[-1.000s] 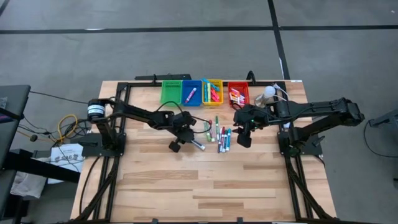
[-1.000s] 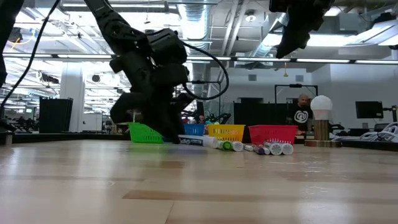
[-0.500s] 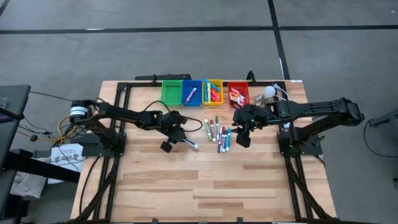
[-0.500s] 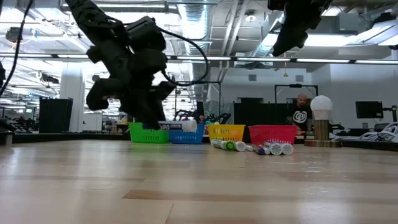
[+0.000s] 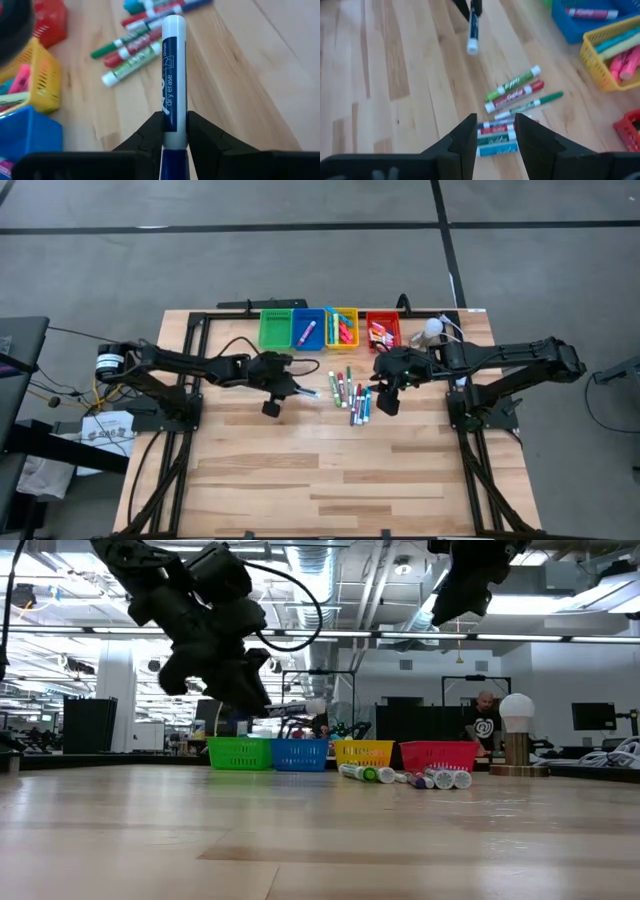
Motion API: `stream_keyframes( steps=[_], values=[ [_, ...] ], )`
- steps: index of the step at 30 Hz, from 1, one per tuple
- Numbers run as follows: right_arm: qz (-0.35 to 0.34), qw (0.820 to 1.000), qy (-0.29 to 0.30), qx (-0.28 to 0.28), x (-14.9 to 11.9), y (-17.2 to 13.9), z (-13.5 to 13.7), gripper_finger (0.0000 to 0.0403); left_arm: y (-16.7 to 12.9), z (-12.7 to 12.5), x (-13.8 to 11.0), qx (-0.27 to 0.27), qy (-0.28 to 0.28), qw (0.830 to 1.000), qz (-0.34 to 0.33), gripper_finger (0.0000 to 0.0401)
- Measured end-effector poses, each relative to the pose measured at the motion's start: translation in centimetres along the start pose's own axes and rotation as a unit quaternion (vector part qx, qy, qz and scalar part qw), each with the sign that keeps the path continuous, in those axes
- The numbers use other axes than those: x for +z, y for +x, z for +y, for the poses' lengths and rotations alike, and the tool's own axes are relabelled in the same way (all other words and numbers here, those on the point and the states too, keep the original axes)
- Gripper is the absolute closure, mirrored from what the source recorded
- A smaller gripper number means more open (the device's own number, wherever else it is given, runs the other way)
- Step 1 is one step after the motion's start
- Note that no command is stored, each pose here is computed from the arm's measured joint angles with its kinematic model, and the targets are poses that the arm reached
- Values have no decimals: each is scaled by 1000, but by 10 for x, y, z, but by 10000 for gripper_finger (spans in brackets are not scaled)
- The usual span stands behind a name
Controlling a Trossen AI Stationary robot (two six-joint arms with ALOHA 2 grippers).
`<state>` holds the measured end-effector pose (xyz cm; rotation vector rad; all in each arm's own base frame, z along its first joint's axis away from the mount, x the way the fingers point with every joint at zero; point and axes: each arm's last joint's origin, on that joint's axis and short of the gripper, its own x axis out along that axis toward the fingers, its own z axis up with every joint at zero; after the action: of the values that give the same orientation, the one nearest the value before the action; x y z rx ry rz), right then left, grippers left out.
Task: Pick & Place Markers
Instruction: Put the dark blue dry erase marker into the blue basket
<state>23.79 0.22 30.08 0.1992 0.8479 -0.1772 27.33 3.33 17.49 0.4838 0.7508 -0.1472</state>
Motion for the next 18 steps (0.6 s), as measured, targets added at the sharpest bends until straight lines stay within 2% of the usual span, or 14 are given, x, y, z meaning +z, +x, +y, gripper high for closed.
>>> stream_keyframes(
  steps=[4,10,18],
  values=[
    [-34,999,9,-10,6,0,0,280,0,5,6,28,-29,999,-30,325],
    [-61,997,21,-32,10,-1,0,280,-2,20,6,114,-92,989,-31,325],
    [-63,997,38,-32,10,-1,0,280,-9,52,-6,197,-248,946,-67,325]
  ],
)
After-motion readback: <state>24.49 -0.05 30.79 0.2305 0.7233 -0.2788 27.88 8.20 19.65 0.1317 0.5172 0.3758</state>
